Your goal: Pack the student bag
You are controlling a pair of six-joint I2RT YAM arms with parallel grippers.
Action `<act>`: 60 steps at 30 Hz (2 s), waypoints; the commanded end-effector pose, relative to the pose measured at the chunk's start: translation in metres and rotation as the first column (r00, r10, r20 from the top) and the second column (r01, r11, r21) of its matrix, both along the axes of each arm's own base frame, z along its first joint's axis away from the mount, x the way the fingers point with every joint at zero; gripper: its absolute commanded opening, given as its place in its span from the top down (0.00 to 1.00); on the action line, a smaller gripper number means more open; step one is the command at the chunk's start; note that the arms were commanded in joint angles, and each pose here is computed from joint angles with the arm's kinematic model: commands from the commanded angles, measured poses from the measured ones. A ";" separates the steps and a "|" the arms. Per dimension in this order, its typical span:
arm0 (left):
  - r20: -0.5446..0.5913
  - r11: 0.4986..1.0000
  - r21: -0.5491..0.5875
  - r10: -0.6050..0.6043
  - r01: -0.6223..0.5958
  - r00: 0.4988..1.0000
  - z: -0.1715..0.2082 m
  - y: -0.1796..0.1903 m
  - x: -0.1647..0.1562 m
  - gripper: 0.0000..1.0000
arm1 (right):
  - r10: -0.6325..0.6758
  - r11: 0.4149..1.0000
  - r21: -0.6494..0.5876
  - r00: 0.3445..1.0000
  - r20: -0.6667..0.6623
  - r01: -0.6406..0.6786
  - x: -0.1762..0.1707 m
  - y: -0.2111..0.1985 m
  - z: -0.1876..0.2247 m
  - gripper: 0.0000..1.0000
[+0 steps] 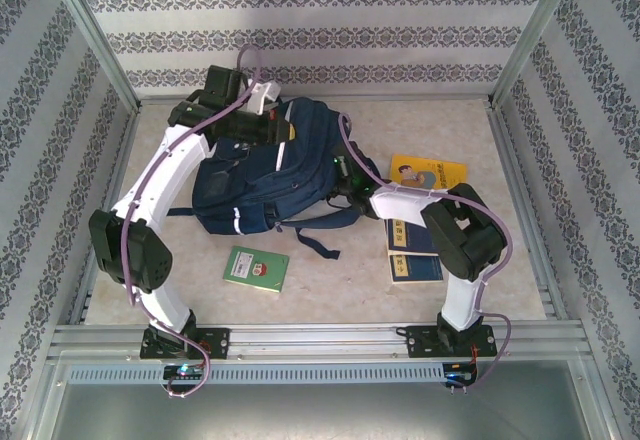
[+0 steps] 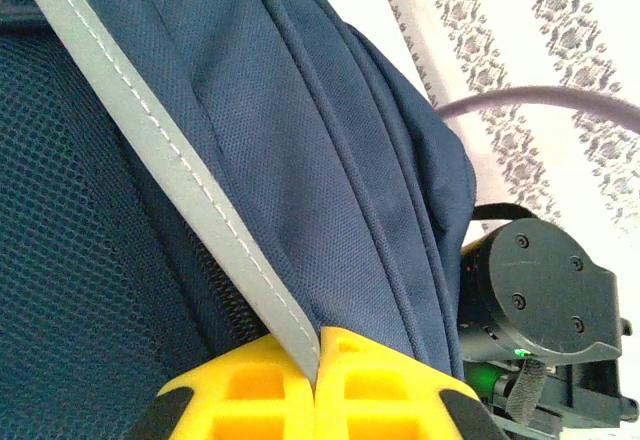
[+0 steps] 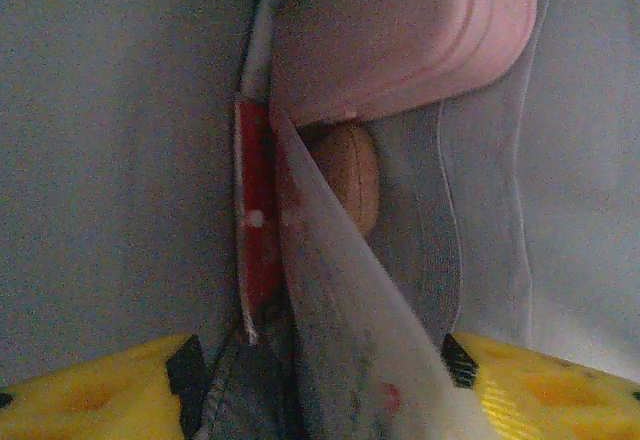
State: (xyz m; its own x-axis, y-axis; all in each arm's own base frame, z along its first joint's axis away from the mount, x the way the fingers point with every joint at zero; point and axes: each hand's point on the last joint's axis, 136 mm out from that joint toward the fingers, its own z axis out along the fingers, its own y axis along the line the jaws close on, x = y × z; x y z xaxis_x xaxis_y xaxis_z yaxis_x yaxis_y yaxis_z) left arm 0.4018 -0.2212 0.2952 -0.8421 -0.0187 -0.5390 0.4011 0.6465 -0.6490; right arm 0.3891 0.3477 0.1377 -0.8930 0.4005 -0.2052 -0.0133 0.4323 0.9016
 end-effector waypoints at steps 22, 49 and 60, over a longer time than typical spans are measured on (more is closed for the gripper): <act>0.011 0.992 -0.107 0.069 -0.067 0.998 0.004 -0.001 0.048 1.00 | -0.008 0.892 -0.408 0.908 0.418 0.195 -0.099 -0.135 0.080 0.20; -0.214 0.754 0.337 0.644 -0.564 0.734 -0.191 0.134 -0.152 0.09 | 0.522 0.747 -0.549 0.843 0.133 -0.375 -0.237 -0.013 0.006 0.17; -0.260 0.756 0.362 0.644 -0.546 0.719 -0.241 0.135 -0.166 0.10 | 0.532 0.736 -0.520 0.845 0.049 -0.433 -0.249 -0.010 -0.034 0.18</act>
